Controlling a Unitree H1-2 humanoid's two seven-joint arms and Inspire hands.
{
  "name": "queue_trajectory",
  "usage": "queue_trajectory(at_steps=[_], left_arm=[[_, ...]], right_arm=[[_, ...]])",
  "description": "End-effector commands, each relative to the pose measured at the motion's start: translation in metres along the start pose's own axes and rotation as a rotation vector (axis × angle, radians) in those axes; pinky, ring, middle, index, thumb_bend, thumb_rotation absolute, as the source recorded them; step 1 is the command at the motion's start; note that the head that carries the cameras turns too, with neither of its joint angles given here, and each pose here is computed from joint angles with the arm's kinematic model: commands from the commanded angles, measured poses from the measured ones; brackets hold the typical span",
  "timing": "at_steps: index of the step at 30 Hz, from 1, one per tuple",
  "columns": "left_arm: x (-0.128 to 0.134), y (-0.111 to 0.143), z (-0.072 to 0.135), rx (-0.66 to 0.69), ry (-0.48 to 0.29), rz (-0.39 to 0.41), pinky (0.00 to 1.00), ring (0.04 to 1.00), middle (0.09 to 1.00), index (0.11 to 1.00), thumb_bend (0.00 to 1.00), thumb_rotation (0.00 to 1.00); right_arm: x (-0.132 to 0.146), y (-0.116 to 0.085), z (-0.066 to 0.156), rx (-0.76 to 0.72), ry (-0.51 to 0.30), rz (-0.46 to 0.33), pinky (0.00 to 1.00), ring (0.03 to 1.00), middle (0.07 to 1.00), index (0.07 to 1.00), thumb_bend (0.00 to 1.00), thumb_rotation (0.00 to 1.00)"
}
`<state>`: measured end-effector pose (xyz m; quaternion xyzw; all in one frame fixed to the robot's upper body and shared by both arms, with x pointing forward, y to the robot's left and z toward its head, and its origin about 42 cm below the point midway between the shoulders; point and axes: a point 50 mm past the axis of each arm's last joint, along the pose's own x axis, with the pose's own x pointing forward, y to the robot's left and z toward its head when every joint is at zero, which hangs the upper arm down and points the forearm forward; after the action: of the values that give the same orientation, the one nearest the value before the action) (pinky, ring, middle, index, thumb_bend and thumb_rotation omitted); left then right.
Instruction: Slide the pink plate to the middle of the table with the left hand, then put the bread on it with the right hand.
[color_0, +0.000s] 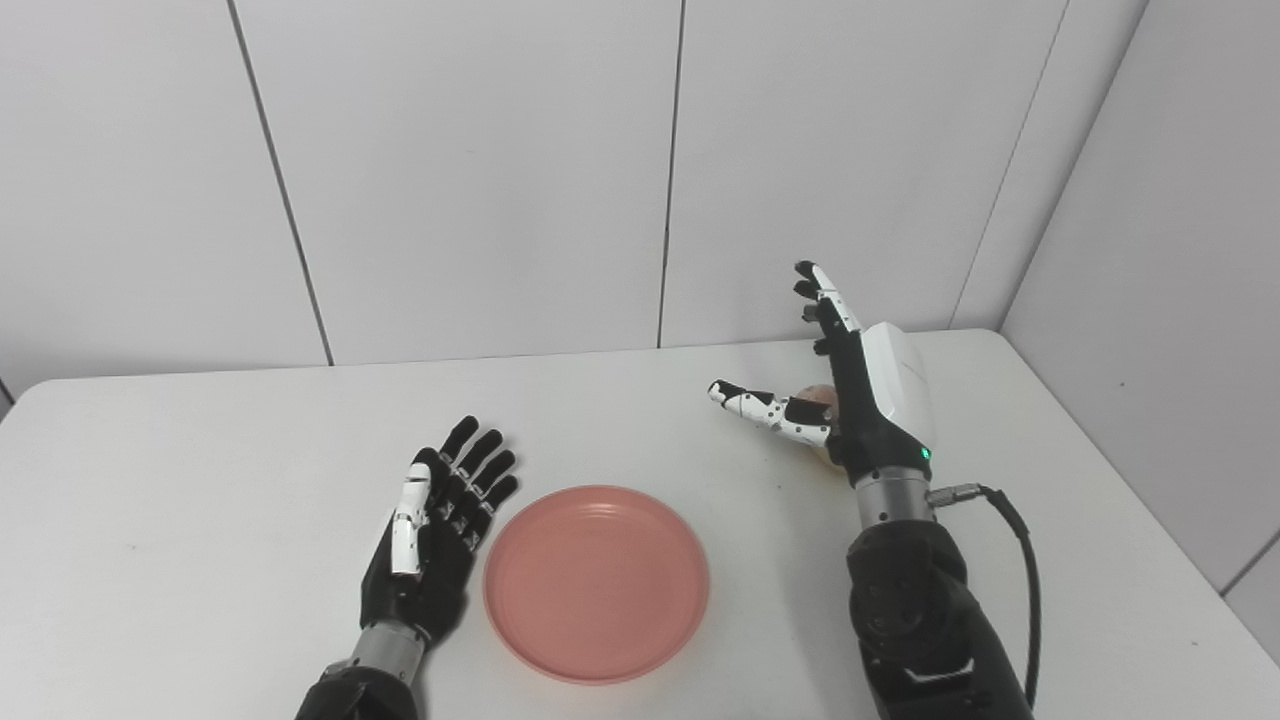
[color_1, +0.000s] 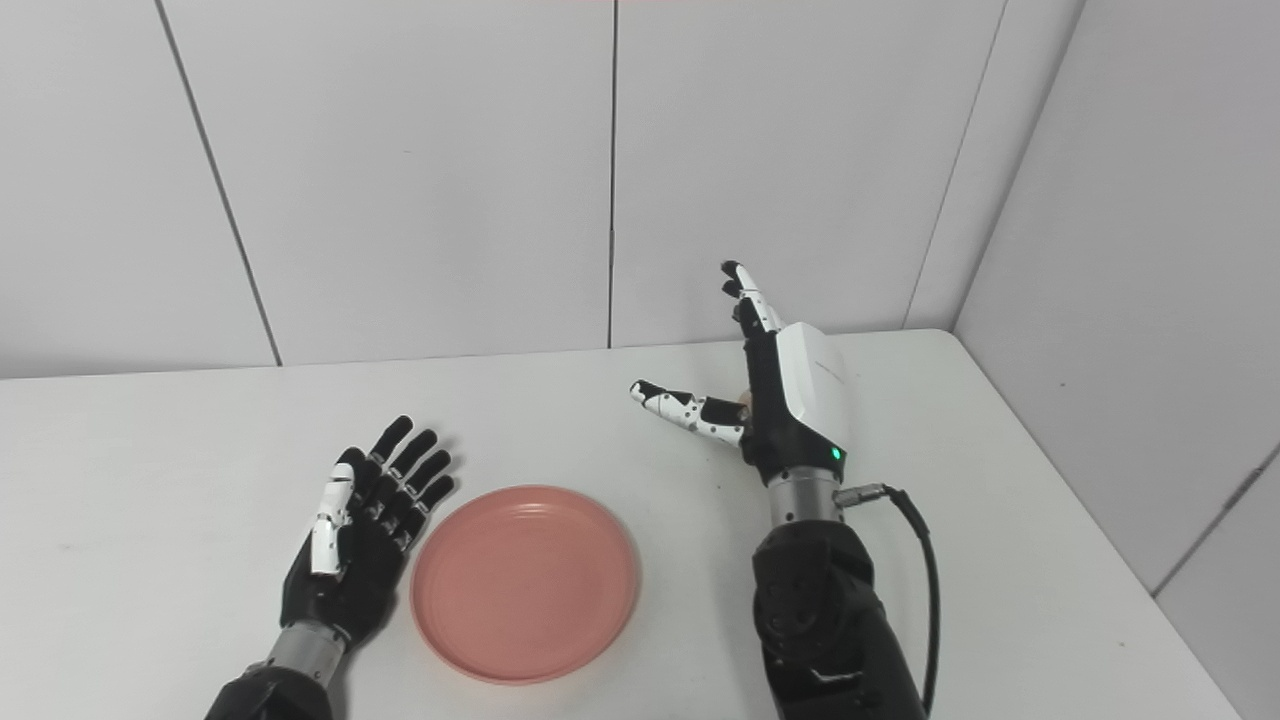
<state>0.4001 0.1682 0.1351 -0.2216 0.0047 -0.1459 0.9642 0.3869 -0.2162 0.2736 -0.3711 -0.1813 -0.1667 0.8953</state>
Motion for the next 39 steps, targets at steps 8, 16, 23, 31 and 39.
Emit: queue_trajectory(at_steps=[8,16,23,31,39], left_arm=[[-0.021,0.027,-0.031,-0.014,0.138,0.098,0.92,0.9,0.905,0.903,0.31,1.0],[-0.021,0.025,-0.031,-0.013,0.138,0.099,0.91,0.896,0.902,0.899,0.32,1.0],[-0.022,0.023,-0.031,-0.013,0.138,0.101,0.9,0.891,0.897,0.894,0.33,1.0],[-0.023,0.025,-0.028,-0.004,0.139,0.099,0.91,0.891,0.896,0.895,0.34,1.0],[-0.023,0.026,-0.027,-0.005,0.143,0.107,0.9,0.886,0.893,0.89,0.34,1.0]], right_arm=[[0.031,-0.014,-0.011,-0.165,0.072,-0.049,0.75,0.877,0.92,0.958,0.94,0.55],[0.042,-0.013,-0.026,-0.208,0.164,-0.023,0.82,0.932,0.952,0.977,0.93,0.56],[0.051,-0.013,-0.037,-0.24,0.216,0.003,0.86,0.941,0.959,0.981,0.92,0.57],[0.062,-0.007,-0.049,-0.283,0.265,0.048,0.92,0.946,0.958,0.98,0.93,0.61],[0.078,-0.006,-0.059,-0.341,0.306,0.118,0.94,0.946,0.952,0.973,0.97,0.64]])
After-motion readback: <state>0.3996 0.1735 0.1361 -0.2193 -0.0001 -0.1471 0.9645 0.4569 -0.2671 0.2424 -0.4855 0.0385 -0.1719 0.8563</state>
